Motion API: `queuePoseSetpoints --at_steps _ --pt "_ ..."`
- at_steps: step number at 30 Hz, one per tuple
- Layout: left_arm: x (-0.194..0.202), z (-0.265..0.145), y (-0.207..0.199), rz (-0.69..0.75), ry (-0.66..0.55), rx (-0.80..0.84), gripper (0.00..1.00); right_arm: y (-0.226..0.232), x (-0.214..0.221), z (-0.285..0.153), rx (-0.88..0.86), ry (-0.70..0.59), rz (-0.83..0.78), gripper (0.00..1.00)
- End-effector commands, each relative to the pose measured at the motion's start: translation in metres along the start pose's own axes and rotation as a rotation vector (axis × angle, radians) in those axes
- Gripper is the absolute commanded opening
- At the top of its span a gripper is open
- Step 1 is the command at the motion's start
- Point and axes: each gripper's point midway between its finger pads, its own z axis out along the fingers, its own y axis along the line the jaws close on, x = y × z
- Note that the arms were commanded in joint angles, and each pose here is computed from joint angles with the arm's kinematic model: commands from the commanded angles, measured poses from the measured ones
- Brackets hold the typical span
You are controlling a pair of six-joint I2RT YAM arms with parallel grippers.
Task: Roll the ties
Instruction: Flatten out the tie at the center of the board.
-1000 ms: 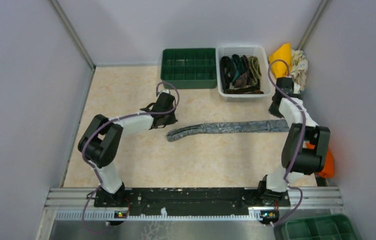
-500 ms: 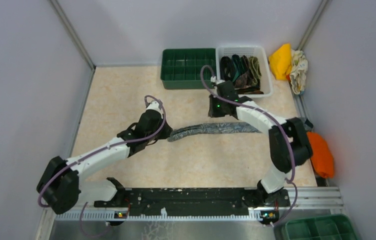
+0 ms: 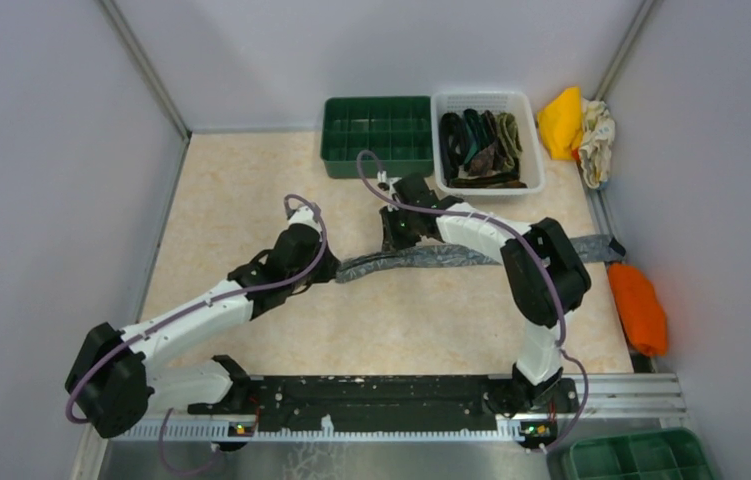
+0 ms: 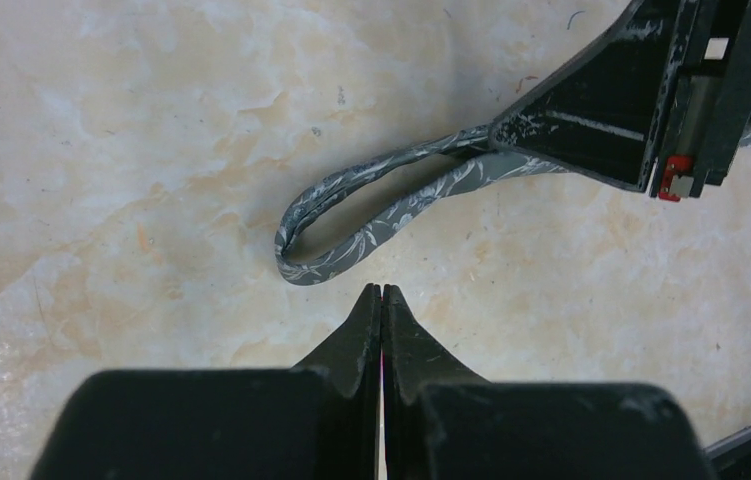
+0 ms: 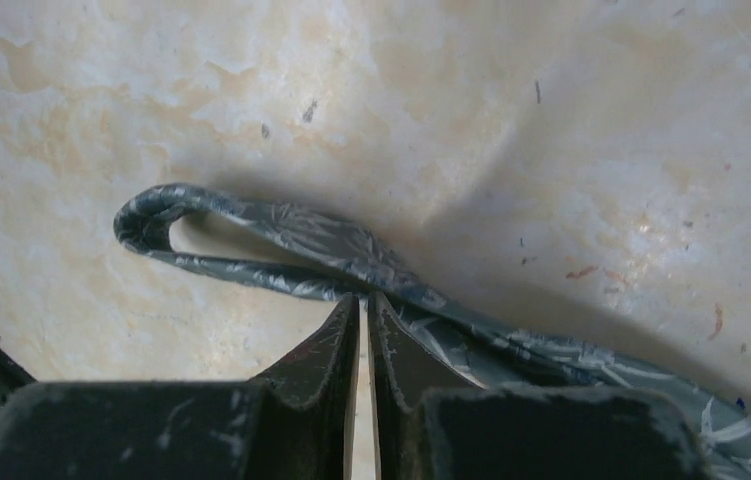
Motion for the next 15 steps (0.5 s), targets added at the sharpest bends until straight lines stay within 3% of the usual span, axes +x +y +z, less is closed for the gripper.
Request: queuePoseSetpoints --at_steps 1,10,15 --pt "0.002 0.008 0.002 0.012 0.012 -0.023 0.0 0.001 -0.032 0.013 0.014 -0.053 -0.027 0.07" --pt "-0.007 0.009 0.006 0.017 -0.007 -0.073 0.0 -0.028 -0.05 0.053 0.072 -0.02 -0.015 0.05" --pt "-0.005 0.006 -0.017 0.01 0.046 0.03 0.0 -0.045 -0.057 0.059 0.1 -0.017 -0.004 0.03"
